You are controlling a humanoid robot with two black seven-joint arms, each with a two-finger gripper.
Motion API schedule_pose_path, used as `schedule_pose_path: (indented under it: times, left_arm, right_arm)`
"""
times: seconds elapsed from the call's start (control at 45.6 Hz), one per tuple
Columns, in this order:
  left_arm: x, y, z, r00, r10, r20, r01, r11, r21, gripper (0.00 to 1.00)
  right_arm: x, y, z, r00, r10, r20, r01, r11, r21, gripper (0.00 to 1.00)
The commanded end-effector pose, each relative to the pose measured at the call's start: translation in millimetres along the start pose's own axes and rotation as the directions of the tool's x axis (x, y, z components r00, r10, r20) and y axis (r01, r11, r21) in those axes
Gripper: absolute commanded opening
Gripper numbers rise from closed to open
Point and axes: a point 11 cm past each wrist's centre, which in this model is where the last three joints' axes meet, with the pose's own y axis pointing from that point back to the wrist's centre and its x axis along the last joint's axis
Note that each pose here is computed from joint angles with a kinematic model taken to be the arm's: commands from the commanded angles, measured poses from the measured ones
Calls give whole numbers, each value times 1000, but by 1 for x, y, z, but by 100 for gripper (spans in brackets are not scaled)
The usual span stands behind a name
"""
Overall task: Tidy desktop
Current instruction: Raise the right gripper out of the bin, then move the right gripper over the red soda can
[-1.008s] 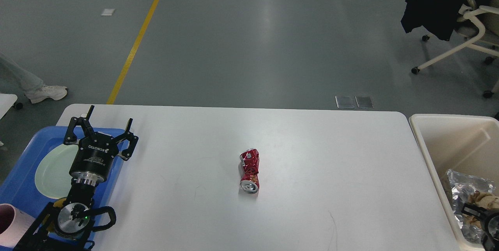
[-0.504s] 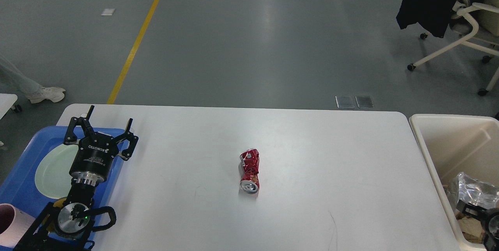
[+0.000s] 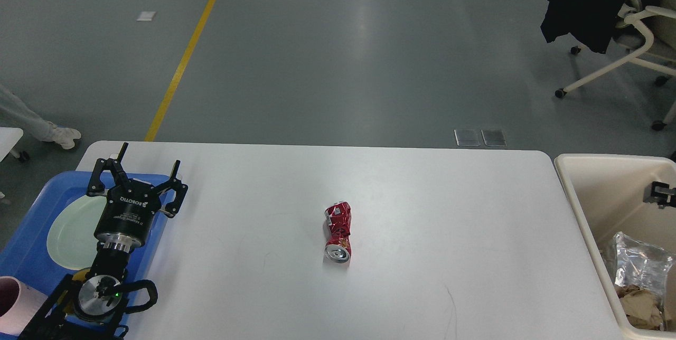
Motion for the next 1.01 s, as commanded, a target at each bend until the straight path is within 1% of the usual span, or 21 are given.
schedule_pose_path:
  times: [0.0, 0.088, 0.241, 0.329, 0.482, 0.548, 0.614, 0.723, 0.855, 0.986]
  left_arm:
    - [0, 0, 0, 1000, 0, 1, 0, 1000, 0, 96]
    - [0, 0, 0, 1000, 0, 1, 0, 1000, 0, 96]
    - [0, 0, 0, 1000, 0, 1, 0, 1000, 0, 96]
    - [0, 0, 0, 1000, 0, 1, 0, 1000, 0, 96]
    - [0, 0, 0, 1000, 0, 1, 0, 1000, -1, 96]
    - [0, 0, 0, 1000, 0, 1, 0, 1000, -1, 96]
    - [0, 0, 0, 1000, 0, 1, 0, 1000, -1, 96]
    - [0, 0, 0, 1000, 0, 1, 0, 1000, 0, 96]
    - [-1, -1, 0, 1000, -2, 1, 2, 1000, 0, 96]
    - [-1, -1, 0, 1000, -2, 1, 2, 1000, 0, 96]
  right_arm:
    - [24, 71, -29, 989, -77, -125, 86, 994, 64, 100]
    - [34, 116, -52, 965, -120, -233, 146, 984, 98, 100]
    - [34, 189, -77, 917, -156, -368, 223, 964, 146, 100]
    - [22, 225, -86, 902, -161, -400, 251, 950, 185, 100]
    - [-5, 272, -89, 889, -147, -433, 276, 928, 251, 100]
    - [-25, 289, -101, 869, -145, -473, 294, 920, 257, 95]
    - [-35, 298, -108, 874, -149, -463, 299, 915, 270, 93]
    - [-42, 303, -115, 891, -142, -431, 278, 922, 271, 94]
    - [-44, 311, -125, 895, -132, -426, 301, 883, 360, 97]
    - [-42, 313, -127, 899, -123, -421, 297, 878, 376, 98]
